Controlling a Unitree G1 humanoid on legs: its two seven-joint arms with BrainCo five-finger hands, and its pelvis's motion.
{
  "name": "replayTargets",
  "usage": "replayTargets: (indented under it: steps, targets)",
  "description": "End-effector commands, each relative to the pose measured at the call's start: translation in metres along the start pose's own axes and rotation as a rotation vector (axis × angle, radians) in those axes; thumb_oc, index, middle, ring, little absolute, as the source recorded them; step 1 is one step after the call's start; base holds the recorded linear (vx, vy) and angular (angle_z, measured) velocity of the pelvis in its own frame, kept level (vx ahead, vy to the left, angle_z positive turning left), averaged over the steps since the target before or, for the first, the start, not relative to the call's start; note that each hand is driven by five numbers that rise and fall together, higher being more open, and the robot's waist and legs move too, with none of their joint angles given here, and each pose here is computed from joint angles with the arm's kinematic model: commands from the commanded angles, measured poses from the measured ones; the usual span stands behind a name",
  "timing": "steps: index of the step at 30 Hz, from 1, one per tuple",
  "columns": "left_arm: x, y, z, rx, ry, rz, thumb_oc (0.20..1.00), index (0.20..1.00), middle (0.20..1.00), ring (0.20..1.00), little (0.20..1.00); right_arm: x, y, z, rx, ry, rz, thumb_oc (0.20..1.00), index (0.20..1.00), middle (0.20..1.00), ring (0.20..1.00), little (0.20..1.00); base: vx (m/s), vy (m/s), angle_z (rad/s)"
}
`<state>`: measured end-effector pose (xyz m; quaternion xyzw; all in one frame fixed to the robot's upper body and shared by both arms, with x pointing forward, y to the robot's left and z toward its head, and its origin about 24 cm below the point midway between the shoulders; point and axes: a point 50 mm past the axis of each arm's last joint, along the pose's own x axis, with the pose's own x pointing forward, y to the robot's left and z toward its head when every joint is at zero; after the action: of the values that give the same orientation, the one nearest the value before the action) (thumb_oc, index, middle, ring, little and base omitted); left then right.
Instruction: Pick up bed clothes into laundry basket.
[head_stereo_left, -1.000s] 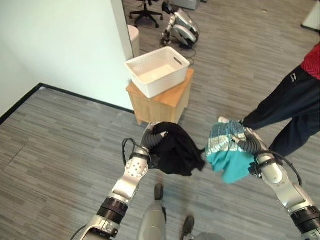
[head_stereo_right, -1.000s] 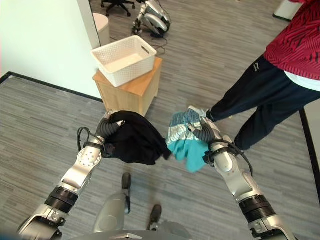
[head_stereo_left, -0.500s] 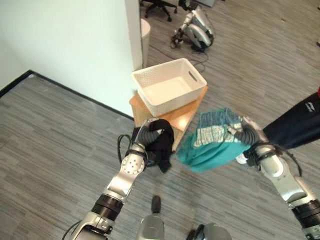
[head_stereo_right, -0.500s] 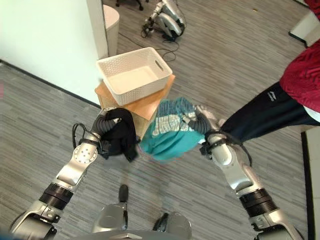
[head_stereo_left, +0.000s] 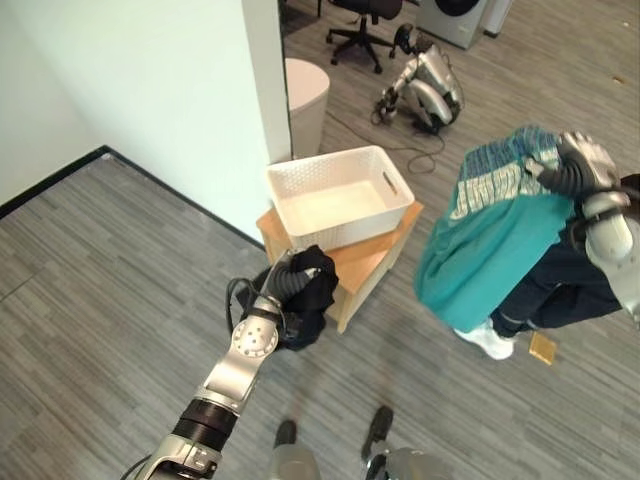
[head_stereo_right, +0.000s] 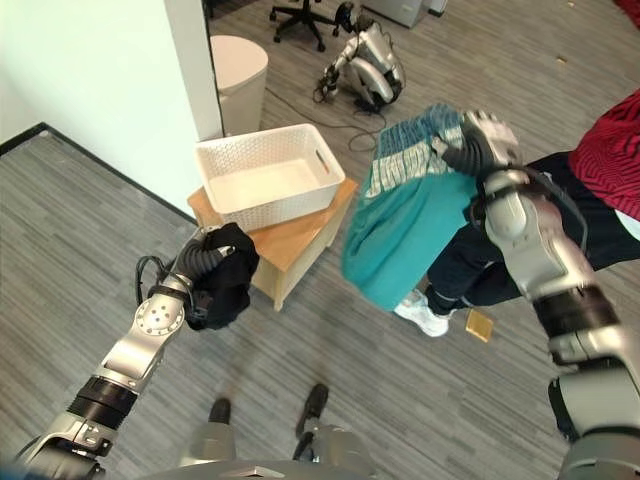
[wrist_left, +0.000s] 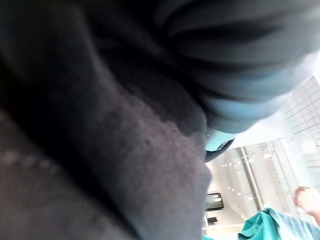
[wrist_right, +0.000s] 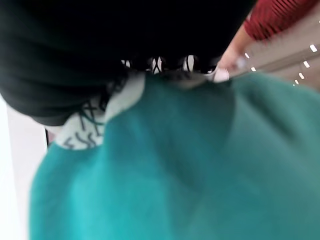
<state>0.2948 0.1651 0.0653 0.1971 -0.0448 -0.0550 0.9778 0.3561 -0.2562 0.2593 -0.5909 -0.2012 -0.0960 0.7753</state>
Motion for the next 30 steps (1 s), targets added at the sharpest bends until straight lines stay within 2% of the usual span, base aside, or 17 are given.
replayTargets:
  steps: [1,7,12,17,23,30]
  targets:
    - [0.016,-0.011,0.049,-0.102,-0.227,-0.019,0.200,0.200,0.200,0.200,0.200,0.027,-0.054,0.031,-0.035,-0.091,-0.190,0.200,0.200,0.200,0.200,0.200,0.28,-0.046,0.05]
    - [0.016,-0.024,0.047,-0.142,-0.215,-0.037,0.200,0.200,0.200,0.200,0.200,0.038,-0.050,0.036,-0.094,-0.089,-0.163,0.200,0.200,0.200,0.200,0.200,0.26,0.114,-0.07]
    - [0.019,-0.034,0.052,-0.141,-0.221,-0.083,0.200,0.200,0.200,0.200,0.200,0.045,-0.038,0.024,-0.165,-0.003,-0.143,0.200,0.200,0.200,0.200,0.200,0.27,0.059,-0.13]
    - [0.031,-0.037,0.071,-0.117,-0.285,-0.096,0.200,0.200,0.200,0.200,0.200,0.069,-0.065,0.053,-0.128,-0.010,-0.244,0.200,0.200,0.200,0.200,0.200,0.04,0.037,-0.16]
    - [0.033,-0.042,0.076,-0.129,-0.308,-0.134,0.200,0.200,0.200,0.200,0.200,0.083,-0.099,0.065,-0.139,0.007,-0.327,0.200,0.200,0.200,0.200,0.200,0.12,-0.193,0.80]
    - [0.035,-0.041,0.086,-0.160,-0.340,-0.109,0.200,0.200,0.200,0.200,0.200,0.087,-0.091,0.083,-0.107,-0.049,-0.308,0.200,0.200,0.200,0.200,0.200,0.00,-0.030,0.41]
